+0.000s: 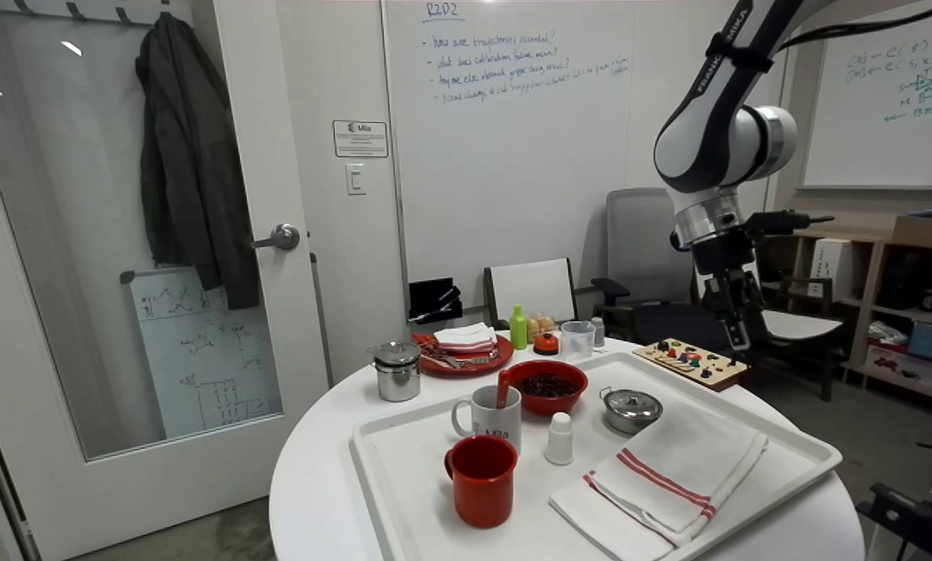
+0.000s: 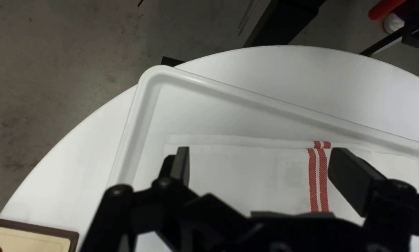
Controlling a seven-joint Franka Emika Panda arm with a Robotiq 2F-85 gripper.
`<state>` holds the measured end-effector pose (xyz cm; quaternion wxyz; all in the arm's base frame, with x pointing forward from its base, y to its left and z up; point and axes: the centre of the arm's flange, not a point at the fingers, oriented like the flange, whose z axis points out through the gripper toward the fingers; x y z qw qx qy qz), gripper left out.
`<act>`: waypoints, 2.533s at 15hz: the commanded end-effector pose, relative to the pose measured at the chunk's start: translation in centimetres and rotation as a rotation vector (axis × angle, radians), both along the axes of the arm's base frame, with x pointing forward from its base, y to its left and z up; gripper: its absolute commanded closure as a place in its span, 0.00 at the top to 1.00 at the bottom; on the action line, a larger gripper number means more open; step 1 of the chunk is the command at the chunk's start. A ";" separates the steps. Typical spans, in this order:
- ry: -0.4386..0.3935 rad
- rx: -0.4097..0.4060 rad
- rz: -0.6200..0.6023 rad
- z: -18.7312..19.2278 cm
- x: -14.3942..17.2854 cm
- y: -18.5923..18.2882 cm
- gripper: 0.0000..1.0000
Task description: Fold the tea towel
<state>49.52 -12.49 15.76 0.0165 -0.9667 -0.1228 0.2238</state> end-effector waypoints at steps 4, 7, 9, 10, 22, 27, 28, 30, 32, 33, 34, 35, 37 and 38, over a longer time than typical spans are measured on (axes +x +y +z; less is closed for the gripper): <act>0.058 -0.030 -0.067 -2.9 1.2 -0.6 1.00; 0.066 -0.031 -0.070 -3.3 1.3 -0.7 1.00; 0.057 -0.050 -0.080 -3.5 1.3 -0.6 1.00; 0.029 -0.072 -0.087 -4.1 1.6 -0.8 1.00; 0.015 -0.109 -0.150 -14.2 5.1 -4.9 1.00; 0.044 -0.108 -0.170 -16.5 6.1 -6.3 1.00; 0.049 -0.105 -0.172 -16.7 6.2 -6.5 1.00; 0.057 -0.105 -0.170 -17.0 6.6 -6.5 1.00; 0.067 -0.104 -0.165 -17.2 7.0 -6.3 1.00; 0.070 -0.101 -0.162 -17.3 7.1 -6.2 1.00; 0.074 -0.097 -0.159 -17.4 7.3 -6.0 1.00; 0.077 -0.093 -0.156 -17.4 7.4 -5.9 1.00; 0.084 -0.084 -0.154 -17.6 7.6 -5.7 1.00; 0.087 -0.079 -0.155 -17.7 7.6 -5.7 0.75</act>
